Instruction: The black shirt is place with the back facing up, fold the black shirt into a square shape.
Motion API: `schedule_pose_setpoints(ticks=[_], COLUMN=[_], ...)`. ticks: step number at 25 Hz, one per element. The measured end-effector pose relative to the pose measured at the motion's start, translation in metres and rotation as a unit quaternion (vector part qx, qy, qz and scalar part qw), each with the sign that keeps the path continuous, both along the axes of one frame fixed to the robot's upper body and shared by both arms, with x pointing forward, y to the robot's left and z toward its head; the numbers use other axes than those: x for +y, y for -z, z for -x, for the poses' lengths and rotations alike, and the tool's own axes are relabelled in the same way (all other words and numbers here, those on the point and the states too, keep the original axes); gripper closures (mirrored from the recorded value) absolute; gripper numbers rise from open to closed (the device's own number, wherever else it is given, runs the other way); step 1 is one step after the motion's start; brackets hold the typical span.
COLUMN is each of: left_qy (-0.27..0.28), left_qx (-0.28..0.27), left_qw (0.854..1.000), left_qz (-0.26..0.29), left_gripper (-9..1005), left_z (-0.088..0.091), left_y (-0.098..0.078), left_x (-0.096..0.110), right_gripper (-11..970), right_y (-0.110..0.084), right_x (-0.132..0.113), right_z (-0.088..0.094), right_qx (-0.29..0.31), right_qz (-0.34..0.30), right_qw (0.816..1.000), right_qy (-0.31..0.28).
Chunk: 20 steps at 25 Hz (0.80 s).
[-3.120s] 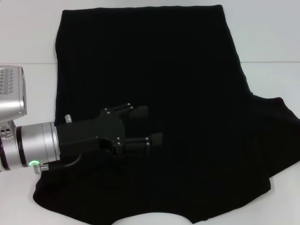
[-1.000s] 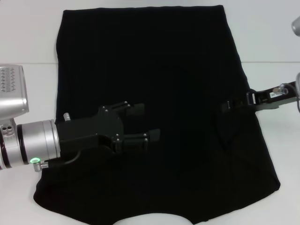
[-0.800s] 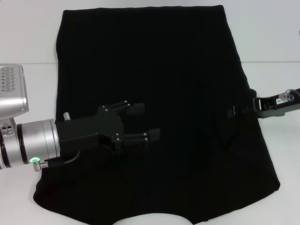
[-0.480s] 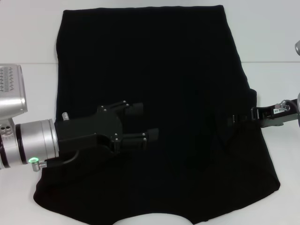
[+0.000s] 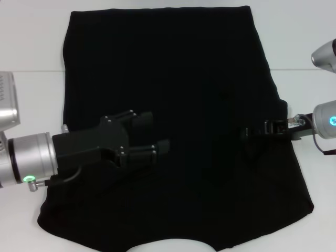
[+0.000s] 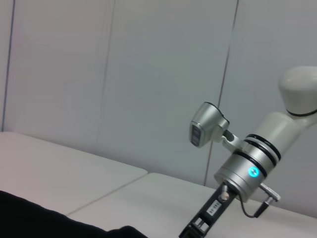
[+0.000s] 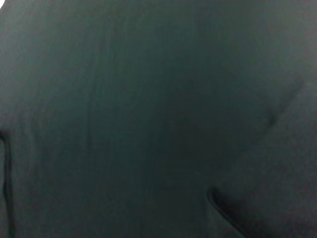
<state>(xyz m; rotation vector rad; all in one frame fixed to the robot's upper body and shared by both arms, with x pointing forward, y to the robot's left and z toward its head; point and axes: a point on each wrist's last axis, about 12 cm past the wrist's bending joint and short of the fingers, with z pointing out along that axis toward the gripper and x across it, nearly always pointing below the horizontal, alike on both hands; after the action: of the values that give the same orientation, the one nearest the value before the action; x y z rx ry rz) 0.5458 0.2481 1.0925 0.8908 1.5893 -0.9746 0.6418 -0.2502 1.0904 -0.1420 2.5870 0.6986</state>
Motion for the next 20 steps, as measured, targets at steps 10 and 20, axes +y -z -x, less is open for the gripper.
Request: schedule_pose_setpoints(ticks=[10,20], left_qy=[-0.050,-0.114], left_qx=[-0.006,0.057], left_qw=[0.999,0.991], left_qz=[0.005,-0.029], left_gripper=[136,137], left_z=[0.004,0.025], left_y=[-0.001,0.009], left_x=[0.027,0.068], right_gripper=[224,225], right_y=[-0.028,-0.022], right_x=[0.022,0.034], right_z=[0.007,0.021], right_qx=[-0.023,-0.092], right_qz=[-0.142,-0.168], right_qw=[0.987,0.971], right_qy=[-0.074,-0.143])
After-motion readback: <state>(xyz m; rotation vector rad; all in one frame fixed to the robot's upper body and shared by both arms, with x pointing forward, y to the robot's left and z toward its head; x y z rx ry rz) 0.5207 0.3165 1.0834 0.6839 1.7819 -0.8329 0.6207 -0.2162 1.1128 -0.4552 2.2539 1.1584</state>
